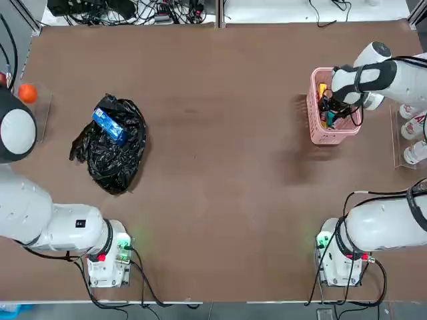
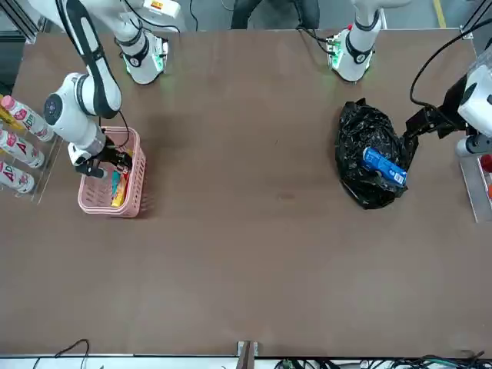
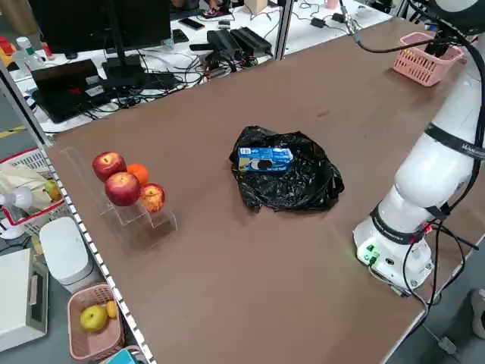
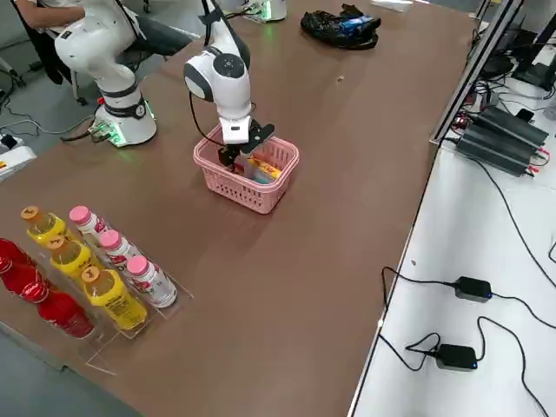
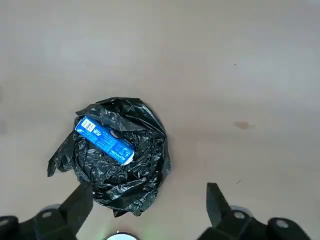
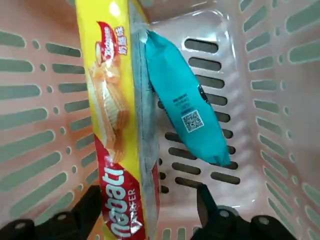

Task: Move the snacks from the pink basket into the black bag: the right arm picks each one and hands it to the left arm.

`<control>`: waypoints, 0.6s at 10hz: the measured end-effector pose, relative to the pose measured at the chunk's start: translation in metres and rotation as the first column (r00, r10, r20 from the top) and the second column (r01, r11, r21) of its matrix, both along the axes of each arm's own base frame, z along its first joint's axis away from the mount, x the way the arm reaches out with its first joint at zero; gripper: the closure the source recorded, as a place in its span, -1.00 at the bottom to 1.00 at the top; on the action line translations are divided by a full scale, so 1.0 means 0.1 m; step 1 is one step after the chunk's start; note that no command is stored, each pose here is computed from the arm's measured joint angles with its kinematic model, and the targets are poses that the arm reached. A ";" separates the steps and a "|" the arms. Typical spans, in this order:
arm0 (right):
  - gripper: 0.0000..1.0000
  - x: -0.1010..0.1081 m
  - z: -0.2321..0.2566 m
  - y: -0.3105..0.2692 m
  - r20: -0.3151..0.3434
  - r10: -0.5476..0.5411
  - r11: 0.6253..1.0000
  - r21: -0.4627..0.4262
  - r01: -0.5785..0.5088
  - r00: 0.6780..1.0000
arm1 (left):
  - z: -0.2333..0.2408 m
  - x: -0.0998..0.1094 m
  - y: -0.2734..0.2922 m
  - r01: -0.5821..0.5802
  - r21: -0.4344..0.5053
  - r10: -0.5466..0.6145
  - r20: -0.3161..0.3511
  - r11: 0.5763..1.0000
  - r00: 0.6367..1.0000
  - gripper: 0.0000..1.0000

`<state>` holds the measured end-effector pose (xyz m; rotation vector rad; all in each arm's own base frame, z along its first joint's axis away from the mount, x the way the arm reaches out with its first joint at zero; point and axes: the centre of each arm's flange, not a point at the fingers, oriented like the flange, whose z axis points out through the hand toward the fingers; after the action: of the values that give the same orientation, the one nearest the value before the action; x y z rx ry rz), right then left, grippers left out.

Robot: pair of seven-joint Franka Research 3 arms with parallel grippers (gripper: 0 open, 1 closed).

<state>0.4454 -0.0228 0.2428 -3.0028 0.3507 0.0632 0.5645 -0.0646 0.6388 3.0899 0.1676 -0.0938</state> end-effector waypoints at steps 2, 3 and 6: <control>-0.67 0.01 -0.03 0.03 0.004 0.004 1.000 -0.002 -0.004 1.000 | 0.02 0.00 0.01 -0.002 0.000 0.002 0.004 1.000 1.000 -1.00; -0.67 0.01 -0.04 0.04 0.004 0.005 1.000 -0.002 -0.005 1.000 | 0.02 0.00 0.01 -0.002 0.000 0.002 0.005 1.000 1.000 -1.00; -0.57 0.01 -0.04 0.04 0.004 0.004 1.000 -0.001 -0.004 1.000 | 0.03 -0.01 0.01 -0.002 0.000 0.002 0.005 1.000 1.000 -1.00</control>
<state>0.4463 -0.0184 0.2391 -3.0039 0.3449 0.0575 0.5639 -0.0636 0.6416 3.0893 0.1702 -0.0861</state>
